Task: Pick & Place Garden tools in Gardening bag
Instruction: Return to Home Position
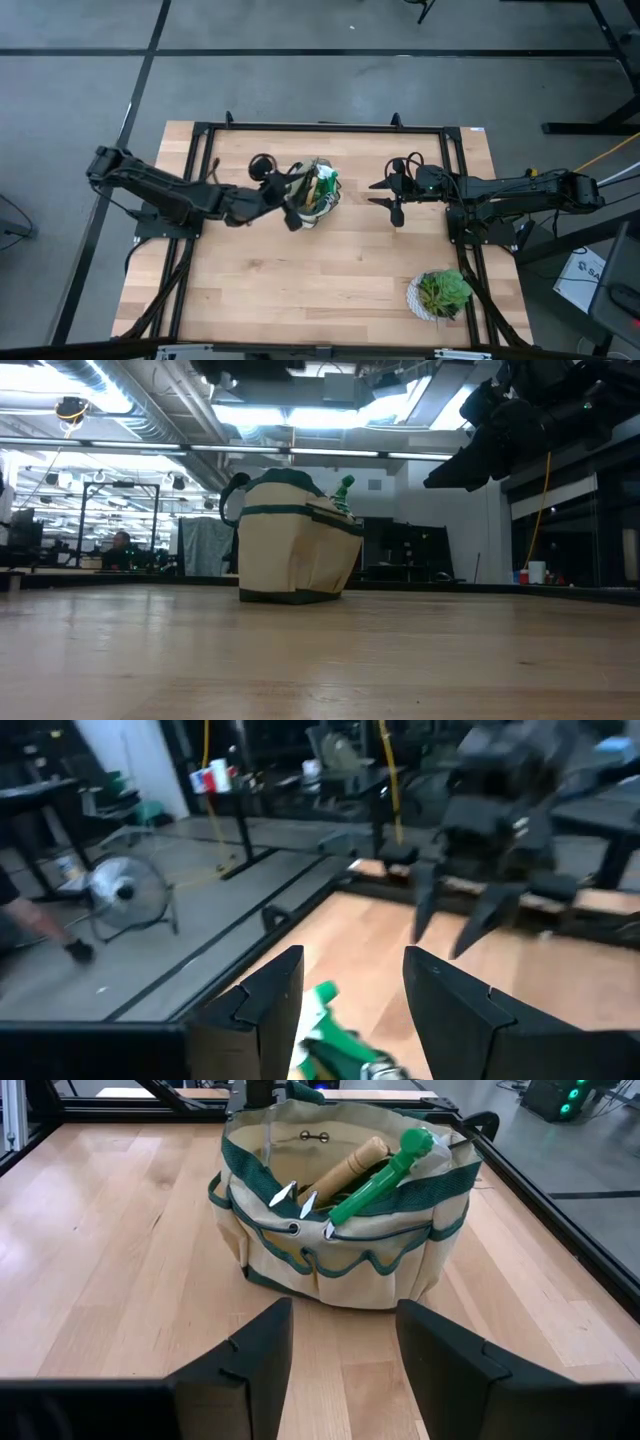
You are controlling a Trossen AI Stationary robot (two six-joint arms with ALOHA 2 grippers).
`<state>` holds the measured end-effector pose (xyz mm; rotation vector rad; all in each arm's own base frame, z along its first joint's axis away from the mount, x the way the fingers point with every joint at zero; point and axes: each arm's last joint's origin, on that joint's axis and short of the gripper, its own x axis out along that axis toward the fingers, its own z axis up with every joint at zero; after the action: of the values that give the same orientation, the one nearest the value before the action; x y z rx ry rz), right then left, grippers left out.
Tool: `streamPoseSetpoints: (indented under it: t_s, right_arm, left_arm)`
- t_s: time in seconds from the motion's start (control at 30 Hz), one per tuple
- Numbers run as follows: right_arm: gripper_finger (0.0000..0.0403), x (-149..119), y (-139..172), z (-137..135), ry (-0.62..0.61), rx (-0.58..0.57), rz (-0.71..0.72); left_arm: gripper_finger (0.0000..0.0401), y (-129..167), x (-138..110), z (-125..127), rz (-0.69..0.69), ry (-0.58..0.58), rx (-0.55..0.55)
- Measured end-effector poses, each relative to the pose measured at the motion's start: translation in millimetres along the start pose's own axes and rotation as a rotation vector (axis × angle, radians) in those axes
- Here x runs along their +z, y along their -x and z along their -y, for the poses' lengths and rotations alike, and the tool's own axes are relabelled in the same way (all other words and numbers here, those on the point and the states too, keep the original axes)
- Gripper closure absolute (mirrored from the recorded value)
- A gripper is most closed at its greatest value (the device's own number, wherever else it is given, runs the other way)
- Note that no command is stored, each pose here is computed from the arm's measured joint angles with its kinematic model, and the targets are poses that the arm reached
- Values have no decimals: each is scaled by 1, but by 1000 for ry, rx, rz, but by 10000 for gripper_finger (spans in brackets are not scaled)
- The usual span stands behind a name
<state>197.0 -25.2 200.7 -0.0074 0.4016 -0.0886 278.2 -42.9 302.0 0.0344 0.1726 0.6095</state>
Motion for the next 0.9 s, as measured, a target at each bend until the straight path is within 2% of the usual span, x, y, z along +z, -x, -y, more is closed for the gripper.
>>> streamPoseSetpoints:
  t_s: [0.2, 0.37, 0.47, 0.7, 0.9]
  right_arm:
    - [222, 0, 0, 0, 0, 0, 0]
    - [222, 0, 0, 0, 0, 1, 0]
    - [222, 0, 0, 0, 0, 0, 1]
    - [222, 0, 0, 0, 0, 1, 0]
    - [222, 0, 0, 0, 0, 4, 0]
  left_arm:
    - [234, 19, 11, 2, 42, 18, -38]
    - [237, 21, 11, 2, 46, 30, -14]
    - [235, 21, 10, 3, 35, 30, -46]
    - [239, 22, -9, 0, -101, -138, -25]
    - [237, 21, -12, -1, -158, -158, -174]
